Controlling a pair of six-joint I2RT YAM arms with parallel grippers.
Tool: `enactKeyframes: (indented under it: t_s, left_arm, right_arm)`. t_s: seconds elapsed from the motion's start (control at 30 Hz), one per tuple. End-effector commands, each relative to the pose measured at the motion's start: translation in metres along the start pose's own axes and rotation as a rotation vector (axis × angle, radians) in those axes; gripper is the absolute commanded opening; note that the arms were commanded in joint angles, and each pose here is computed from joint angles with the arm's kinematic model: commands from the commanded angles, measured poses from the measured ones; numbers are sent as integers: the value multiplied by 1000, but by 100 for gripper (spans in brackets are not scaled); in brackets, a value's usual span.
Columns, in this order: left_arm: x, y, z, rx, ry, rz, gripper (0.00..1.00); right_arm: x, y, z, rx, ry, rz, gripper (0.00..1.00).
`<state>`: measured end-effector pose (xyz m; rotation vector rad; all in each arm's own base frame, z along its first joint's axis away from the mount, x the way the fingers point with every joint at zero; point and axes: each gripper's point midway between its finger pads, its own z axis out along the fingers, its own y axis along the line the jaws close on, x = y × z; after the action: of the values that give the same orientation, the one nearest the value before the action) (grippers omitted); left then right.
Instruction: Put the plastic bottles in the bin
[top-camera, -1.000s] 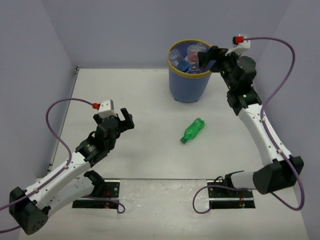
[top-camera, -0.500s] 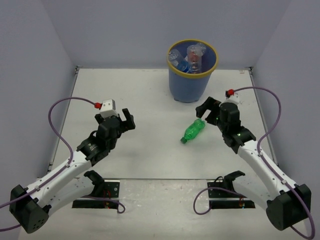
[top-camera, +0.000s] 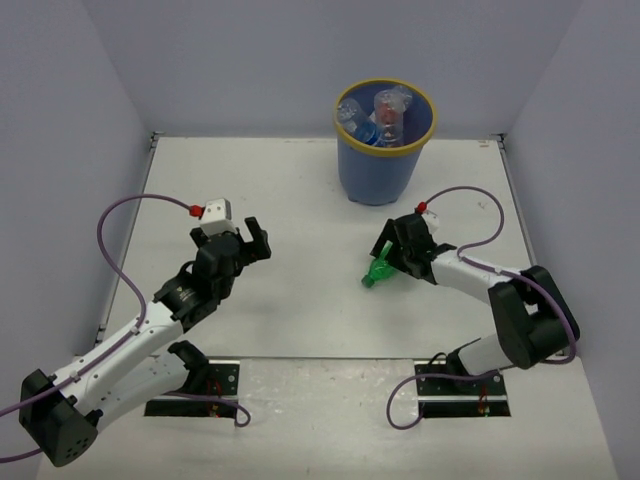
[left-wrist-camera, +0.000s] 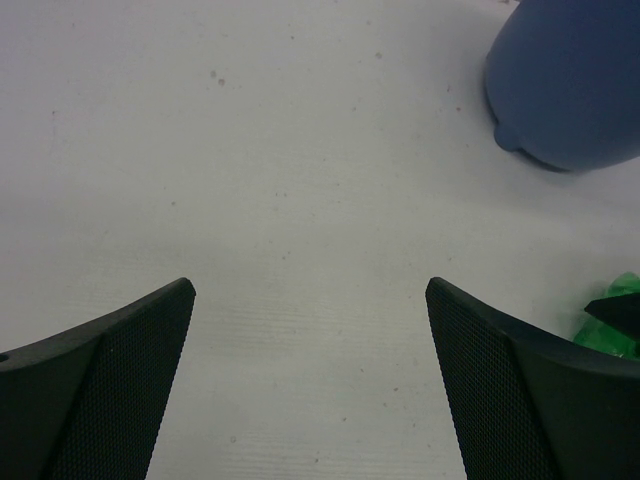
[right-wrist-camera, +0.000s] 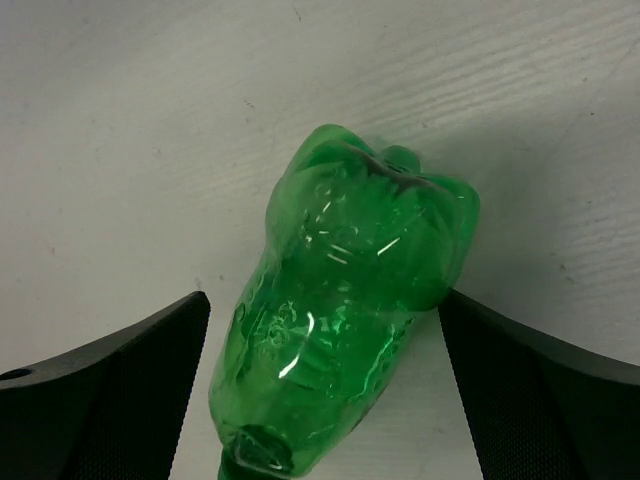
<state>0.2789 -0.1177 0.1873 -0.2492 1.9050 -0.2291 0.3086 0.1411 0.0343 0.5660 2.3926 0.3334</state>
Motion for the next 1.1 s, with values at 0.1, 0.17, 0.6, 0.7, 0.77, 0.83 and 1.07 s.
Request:
enactKeyframes:
  t_s: [0.1, 0.17, 0.6, 0.7, 0.77, 0.83, 1.07]
  left_arm:
    - [-21, -1, -3, 0, -63, -29, 100]
    - [-21, -2, -2, 3, -65, -30, 100]
    - [-18, -3, 1, 0, -54, -22, 100]
    - [-17, -5, 1, 7, -51, -19, 100]
    - [-17, -4, 1, 2, -48, -17, 100]
    - [-17, -2, 0, -7, -48, -18, 100]
    - [-22, 3, -2, -25, -72, -27, 100]
  right_arm:
    - [-19, 15, 20, 17, -74, 126, 68]
    - [-29, 9, 8, 17, -135, 139, 49]
    - [-167, 43, -177, -282, -751, 81, 29]
    - [-223, 65, -232, -317, -948, 46, 31]
    - [-262, 82, -256, -307, -1034, 4, 31]
    - [-293, 97, -250, -270, -1050, -39, 32]
    - [-403, 139, -252, -169, -1185, -132, 39]
